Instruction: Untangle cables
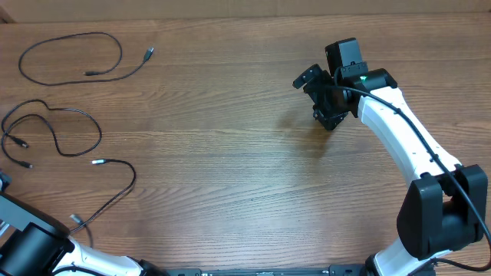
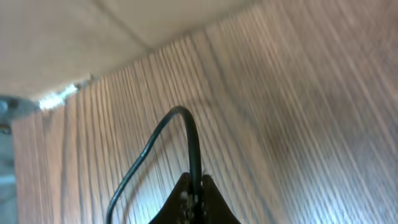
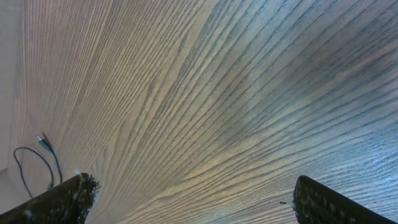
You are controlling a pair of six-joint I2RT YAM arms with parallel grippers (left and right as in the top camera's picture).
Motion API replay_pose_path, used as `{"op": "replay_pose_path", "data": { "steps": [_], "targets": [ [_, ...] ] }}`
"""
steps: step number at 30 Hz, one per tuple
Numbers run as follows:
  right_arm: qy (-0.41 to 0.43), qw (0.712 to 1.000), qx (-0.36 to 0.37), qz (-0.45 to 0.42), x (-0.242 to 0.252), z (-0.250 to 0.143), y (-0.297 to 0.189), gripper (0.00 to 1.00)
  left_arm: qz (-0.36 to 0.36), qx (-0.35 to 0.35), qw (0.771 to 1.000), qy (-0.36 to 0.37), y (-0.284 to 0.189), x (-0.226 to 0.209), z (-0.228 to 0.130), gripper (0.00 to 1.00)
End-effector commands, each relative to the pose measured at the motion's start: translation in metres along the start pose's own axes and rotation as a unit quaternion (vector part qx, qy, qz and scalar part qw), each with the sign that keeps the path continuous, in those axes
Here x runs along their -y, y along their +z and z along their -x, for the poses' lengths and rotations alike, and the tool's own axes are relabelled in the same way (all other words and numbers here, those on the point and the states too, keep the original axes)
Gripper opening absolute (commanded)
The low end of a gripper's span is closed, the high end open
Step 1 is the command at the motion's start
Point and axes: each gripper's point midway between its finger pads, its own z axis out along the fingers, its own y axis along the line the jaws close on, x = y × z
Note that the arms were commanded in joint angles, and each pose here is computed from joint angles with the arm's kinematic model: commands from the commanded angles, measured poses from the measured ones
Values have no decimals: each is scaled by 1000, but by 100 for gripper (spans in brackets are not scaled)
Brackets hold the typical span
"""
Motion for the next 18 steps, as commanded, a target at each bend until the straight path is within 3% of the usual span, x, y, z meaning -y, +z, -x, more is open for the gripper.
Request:
{"op": "replay_pose_path", "data": {
  "steps": [1, 5, 12, 14, 16, 17, 18],
  "targets": [
    [-4, 1000, 9, 12, -7, 5, -8, 100, 16, 43, 998, 38, -14, -12, 29, 4],
    [-5, 1000, 12, 17, -9, 6, -8, 100, 17, 57, 997, 47, -14, -12, 36, 4],
    [-6, 1000, 14, 22, -12, 8, -8, 100, 16, 51, 997, 50, -6, -8, 31, 13],
    [-6, 1000, 14, 22, -12, 8, -8, 100, 16, 44, 997, 53, -3, -7, 28, 35],
    [-6, 1000, 14, 22, -12, 8, -8, 100, 15, 41, 998, 55, -4, -6, 26, 70],
    [-6, 1000, 14, 22, -12, 8, -8, 100, 14, 39, 998, 57, -5, -4, 25, 97],
    [-6, 1000, 14, 22, -12, 8, -8, 100, 13, 37, 997, 60, -6, -3, 23, 99]
  ]
}}
